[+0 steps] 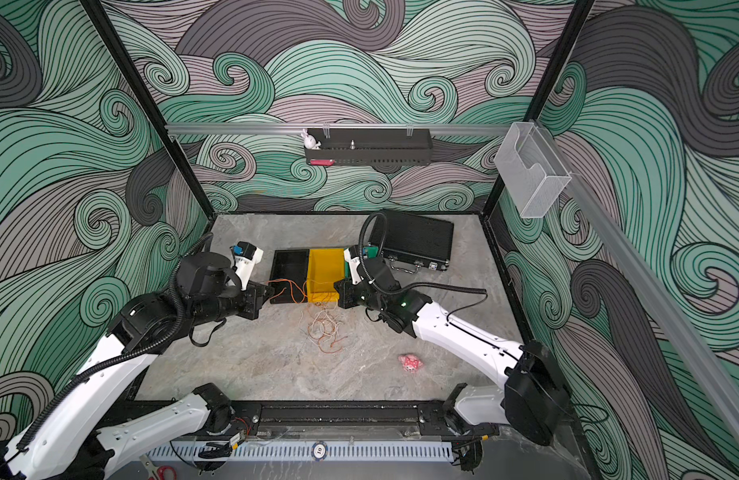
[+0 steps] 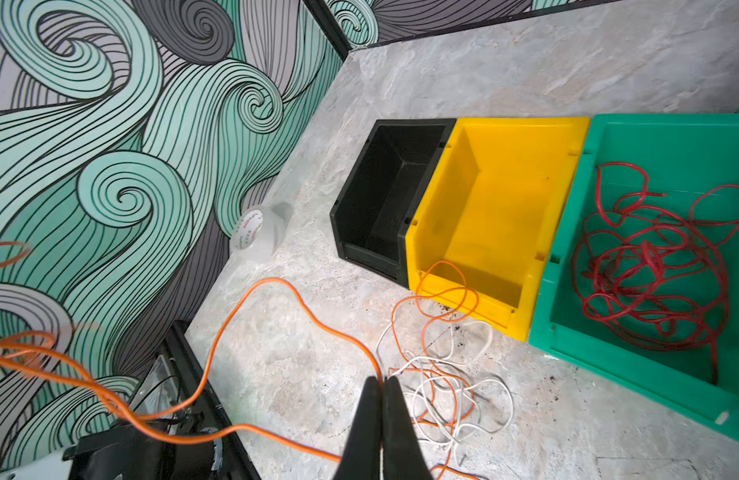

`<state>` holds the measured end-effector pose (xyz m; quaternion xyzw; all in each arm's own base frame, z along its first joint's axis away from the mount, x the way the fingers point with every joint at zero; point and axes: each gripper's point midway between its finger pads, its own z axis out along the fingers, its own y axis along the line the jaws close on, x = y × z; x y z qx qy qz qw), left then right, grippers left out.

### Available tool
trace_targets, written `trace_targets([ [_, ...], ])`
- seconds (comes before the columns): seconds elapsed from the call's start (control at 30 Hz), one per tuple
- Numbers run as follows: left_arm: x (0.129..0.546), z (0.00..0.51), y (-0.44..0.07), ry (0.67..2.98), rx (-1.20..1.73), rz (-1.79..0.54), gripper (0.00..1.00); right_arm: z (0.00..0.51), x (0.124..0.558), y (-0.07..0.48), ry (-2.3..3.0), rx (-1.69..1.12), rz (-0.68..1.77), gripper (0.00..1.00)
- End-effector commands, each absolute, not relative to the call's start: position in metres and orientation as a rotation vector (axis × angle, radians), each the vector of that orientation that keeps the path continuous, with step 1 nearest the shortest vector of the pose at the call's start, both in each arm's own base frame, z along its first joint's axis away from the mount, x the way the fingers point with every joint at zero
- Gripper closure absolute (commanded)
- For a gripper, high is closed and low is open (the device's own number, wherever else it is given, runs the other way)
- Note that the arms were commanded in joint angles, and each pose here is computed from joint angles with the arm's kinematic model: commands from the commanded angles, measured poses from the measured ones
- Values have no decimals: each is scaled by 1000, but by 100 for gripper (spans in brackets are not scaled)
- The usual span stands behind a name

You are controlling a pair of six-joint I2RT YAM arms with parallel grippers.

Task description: Untangle the cables

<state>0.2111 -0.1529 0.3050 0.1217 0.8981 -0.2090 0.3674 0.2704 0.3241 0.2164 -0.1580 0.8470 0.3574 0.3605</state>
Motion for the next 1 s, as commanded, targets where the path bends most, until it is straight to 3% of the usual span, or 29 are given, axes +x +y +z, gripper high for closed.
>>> trace_targets([
  [0.0, 210, 318, -165, 2278, 321, -637, 100, 222, 266, 342, 2161, -450, 1007, 100],
  [0.2, 228, 314, -177, 2273, 361, -610, 100, 229, 277, 337, 2140, -429, 932, 100],
  [0.6, 310, 321, -218, 2230, 395, -607, 100, 284, 330, 289, 2045, -334, 789, 100],
  [0.97, 386, 267, -239, 2299, 282, -729, 100, 276, 374, 276, 2060, -286, 725, 100],
])
